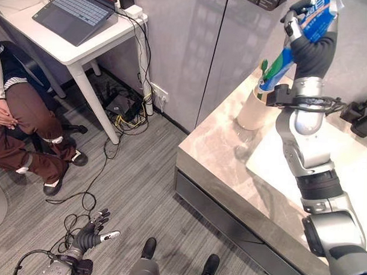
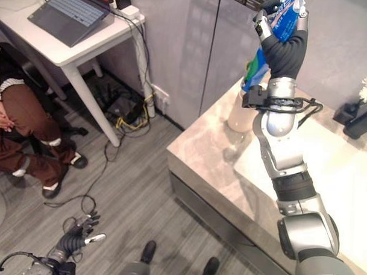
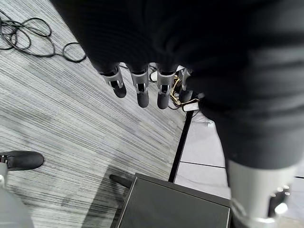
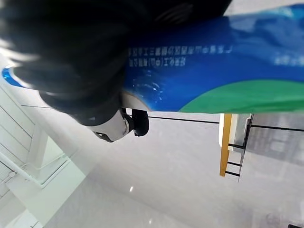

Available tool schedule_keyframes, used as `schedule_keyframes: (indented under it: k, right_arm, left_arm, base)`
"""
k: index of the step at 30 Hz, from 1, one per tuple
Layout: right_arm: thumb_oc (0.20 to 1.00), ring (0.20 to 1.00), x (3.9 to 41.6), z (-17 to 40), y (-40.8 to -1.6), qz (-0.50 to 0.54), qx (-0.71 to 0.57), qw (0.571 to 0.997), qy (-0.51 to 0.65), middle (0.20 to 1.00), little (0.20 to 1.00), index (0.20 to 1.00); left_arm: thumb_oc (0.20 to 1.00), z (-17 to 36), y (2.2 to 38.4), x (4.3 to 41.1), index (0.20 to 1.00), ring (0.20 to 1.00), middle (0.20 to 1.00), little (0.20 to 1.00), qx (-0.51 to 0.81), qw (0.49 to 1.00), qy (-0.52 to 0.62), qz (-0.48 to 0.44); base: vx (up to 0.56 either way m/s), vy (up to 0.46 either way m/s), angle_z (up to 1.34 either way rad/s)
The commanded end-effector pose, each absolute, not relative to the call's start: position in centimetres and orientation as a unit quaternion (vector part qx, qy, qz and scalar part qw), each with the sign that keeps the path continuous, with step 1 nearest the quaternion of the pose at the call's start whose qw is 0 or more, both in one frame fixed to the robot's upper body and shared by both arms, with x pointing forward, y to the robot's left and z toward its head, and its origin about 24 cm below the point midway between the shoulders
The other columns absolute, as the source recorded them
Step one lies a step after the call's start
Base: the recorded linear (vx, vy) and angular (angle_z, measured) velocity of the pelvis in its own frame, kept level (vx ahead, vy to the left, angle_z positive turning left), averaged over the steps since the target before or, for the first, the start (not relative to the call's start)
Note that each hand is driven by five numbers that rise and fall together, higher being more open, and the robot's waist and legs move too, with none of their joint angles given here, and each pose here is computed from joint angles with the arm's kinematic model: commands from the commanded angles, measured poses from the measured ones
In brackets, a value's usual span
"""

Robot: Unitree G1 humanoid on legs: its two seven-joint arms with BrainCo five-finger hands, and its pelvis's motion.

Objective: Put brush and paste in cup on sink, flatten towel.

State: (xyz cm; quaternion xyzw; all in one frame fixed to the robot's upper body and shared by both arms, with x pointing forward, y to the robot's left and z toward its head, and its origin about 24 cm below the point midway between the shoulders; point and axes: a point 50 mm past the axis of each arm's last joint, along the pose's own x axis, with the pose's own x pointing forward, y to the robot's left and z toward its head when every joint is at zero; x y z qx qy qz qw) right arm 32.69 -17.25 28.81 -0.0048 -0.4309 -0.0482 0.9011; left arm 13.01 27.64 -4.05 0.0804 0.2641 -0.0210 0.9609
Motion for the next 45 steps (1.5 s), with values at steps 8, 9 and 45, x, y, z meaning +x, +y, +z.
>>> schedule_keyframes:
  k: [8,9,45]
  right_arm:
    - [0.2,0.2,31.9,35.2,-19.8,-0.101,-0.027,0.852,-0.514,0.2,0.2,0.2]
    - [0.2,0.2,32.0,35.3,-19.9,-0.106,-0.027,0.851,-0.513,0.2,0.2,0.2]
    - [0.2,0.2,34.2,30.5,-19.4,-0.107,-0.015,0.895,-0.432,0.2,0.2,0.2]
  left_arm:
    - [1.0,-3.1,27.7,13.8,1.0,1.0,1.0,1.0,0.102,0.966,0.234,-0.031]
    - [1.0,-3.1,27.6,13.9,1.0,1.0,1.0,1.0,0.097,0.967,0.232,-0.031]
    - [1.0,-3.8,26.6,13.8,1.0,1.0,1.0,1.0,0.079,0.969,0.232,-0.027]
  base:
    - [0.0,0.0,0.0]
    - [0.0,0.0,0.0]
    - [0.0,0.0,0.0]
